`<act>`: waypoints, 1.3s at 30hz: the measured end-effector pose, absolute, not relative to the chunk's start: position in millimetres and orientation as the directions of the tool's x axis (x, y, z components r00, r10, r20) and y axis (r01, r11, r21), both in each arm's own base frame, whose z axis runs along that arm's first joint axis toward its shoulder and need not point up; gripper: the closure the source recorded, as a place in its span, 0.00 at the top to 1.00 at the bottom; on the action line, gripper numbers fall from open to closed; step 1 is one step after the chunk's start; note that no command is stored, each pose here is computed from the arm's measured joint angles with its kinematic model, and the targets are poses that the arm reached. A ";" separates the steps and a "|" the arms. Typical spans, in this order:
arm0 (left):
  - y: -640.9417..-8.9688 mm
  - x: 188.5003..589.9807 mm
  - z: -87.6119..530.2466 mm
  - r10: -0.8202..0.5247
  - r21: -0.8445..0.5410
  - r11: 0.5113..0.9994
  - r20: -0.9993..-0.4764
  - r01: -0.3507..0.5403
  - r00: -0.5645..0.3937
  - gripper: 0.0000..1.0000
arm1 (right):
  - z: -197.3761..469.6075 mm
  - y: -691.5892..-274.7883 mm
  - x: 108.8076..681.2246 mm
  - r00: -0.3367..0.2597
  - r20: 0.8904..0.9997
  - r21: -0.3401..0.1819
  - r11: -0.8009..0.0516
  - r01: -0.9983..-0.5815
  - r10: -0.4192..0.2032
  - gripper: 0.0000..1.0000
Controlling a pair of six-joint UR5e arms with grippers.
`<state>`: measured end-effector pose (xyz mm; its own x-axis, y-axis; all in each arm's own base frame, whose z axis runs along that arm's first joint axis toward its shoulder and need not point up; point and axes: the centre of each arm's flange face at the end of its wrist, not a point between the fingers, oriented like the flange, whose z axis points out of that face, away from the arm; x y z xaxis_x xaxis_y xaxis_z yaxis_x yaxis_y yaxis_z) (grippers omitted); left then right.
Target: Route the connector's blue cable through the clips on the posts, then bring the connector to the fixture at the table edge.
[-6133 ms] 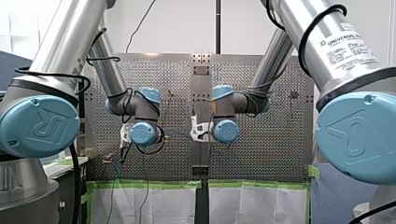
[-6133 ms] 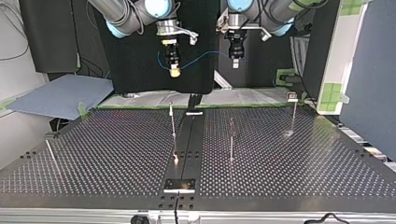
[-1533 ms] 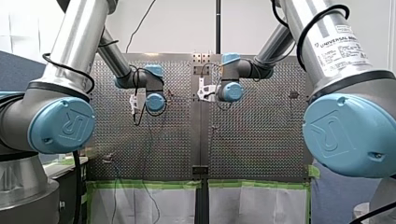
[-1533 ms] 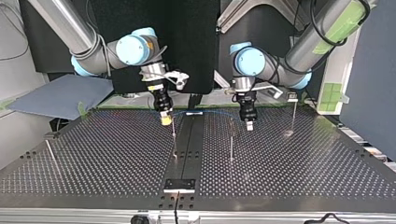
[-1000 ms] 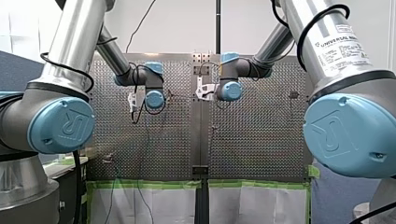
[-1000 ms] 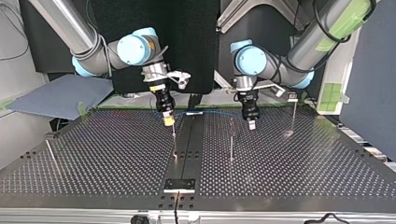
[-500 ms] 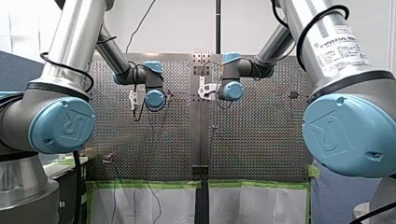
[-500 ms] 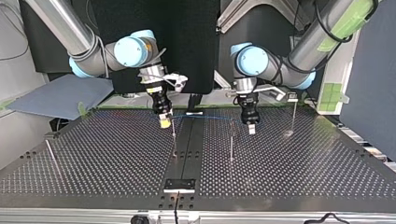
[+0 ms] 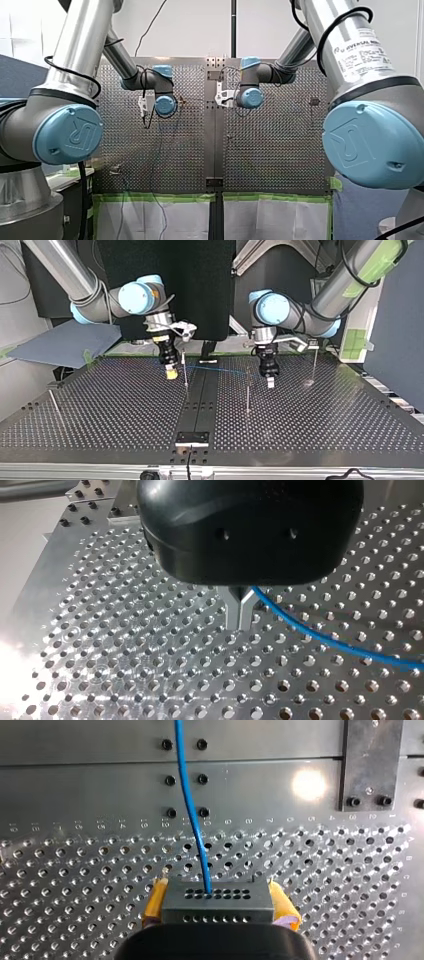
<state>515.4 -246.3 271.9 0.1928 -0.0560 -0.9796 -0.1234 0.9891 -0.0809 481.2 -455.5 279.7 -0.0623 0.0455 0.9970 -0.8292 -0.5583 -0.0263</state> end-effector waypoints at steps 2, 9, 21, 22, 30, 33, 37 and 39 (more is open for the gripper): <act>-246.2 519.5 270.0 -0.056 -0.080 0.990 -0.981 -0.120 0.186 0.00 | 279.6 -457.5 480.0 -0.063 0.997 -0.027 -0.556 -0.831 0.046 0.00; -243.4 533.7 252.1 -0.042 -0.061 0.990 -0.988 -0.127 0.148 0.00 | 268.9 -464.4 479.1 -0.055 0.998 -0.027 -0.550 -0.835 0.035 0.00; -230.8 544.7 249.2 -0.067 -0.087 0.989 -0.985 -0.119 0.161 0.00 | 263.0 -469.8 482.2 -0.050 0.998 -0.023 -0.551 -0.834 0.034 0.00; -231.4 545.1 249.4 -0.071 -0.090 0.989 -0.984 -0.113 0.163 0.04 | 263.0 -469.8 482.3 -0.050 0.998 -0.023 -0.551 -0.834 0.034 0.00; -233.7 547.0 250.3 -0.111 -0.124 0.990 -0.979 -0.066 0.173 0.67 | 263.0 -469.8 482.5 -0.050 0.998 -0.023 -0.553 -0.833 0.034 0.00; -231.9 546.3 248.7 -0.110 -0.123 0.990 -0.981 -0.074 0.162 1.00 | 262.8 -469.5 482.5 -0.049 0.998 -0.023 -0.553 -0.833 0.032 0.00; -227.7 544.0 245.6 -0.117 -0.131 0.986 -0.984 -0.103 0.137 1.00 | 262.5 -469.3 482.4 -0.047 0.998 -0.023 -0.553 -0.833 0.030 0.00; -225.3 542.3 243.6 -0.127 -0.142 0.982 -0.984 -0.122 0.123 1.00 | 262.5 -469.2 482.3 -0.046 0.999 -0.022 -0.553 -0.833 0.029 0.00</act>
